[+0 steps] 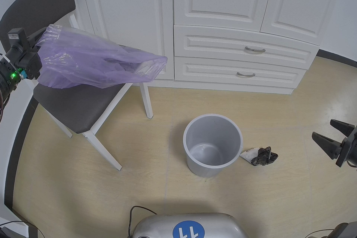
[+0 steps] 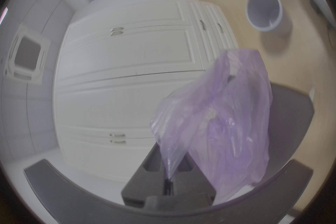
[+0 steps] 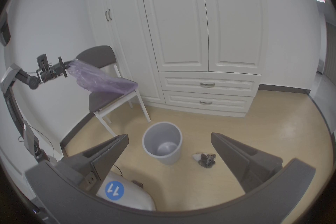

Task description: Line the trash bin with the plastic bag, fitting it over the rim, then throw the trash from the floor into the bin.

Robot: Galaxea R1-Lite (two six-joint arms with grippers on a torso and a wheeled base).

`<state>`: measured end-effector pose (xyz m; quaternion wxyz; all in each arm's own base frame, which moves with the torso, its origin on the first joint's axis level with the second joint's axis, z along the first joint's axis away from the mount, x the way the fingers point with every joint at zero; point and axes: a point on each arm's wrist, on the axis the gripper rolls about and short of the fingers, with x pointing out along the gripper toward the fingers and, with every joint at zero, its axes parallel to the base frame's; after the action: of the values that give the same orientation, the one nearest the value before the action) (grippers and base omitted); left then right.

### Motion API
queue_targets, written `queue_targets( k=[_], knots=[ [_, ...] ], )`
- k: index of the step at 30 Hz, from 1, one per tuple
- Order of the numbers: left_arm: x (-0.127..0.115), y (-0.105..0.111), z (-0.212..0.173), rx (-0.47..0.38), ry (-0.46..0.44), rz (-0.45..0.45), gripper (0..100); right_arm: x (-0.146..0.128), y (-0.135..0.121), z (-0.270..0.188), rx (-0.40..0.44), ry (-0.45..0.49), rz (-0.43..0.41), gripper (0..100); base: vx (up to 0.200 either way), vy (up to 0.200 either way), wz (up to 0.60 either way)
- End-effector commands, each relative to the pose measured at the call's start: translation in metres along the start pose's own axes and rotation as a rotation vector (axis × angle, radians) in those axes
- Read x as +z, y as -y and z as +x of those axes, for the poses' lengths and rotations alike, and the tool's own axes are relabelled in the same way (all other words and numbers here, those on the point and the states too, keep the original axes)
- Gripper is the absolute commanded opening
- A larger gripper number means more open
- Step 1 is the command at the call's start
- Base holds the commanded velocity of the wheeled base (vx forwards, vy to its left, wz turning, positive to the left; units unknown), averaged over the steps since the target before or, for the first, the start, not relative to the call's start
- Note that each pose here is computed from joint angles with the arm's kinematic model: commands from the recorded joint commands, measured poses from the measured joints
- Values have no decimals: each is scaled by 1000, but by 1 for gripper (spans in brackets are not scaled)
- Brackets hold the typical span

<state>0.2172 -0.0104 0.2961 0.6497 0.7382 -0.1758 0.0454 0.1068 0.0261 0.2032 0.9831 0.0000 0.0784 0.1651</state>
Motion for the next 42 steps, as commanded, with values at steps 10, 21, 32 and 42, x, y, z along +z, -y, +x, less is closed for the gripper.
queue_targets(
  k=[10,21,32,42],
  knots=[
    [52,-20,10,-19,263,-579,0,-33,-70,96,76,-67,216,100,0,0,0],
    [84,-38,-2,-48,390,-885,0,-46,-93,151,114,-38,326,100,0,0,0],
    [100,-48,-22,-102,495,-1105,0,-55,-95,175,107,-27,402,100,0,0,0],
    [105,-52,-34,-156,531,-1112,0,-37,-69,172,76,28,456,100,0,0,0]
  ],
)
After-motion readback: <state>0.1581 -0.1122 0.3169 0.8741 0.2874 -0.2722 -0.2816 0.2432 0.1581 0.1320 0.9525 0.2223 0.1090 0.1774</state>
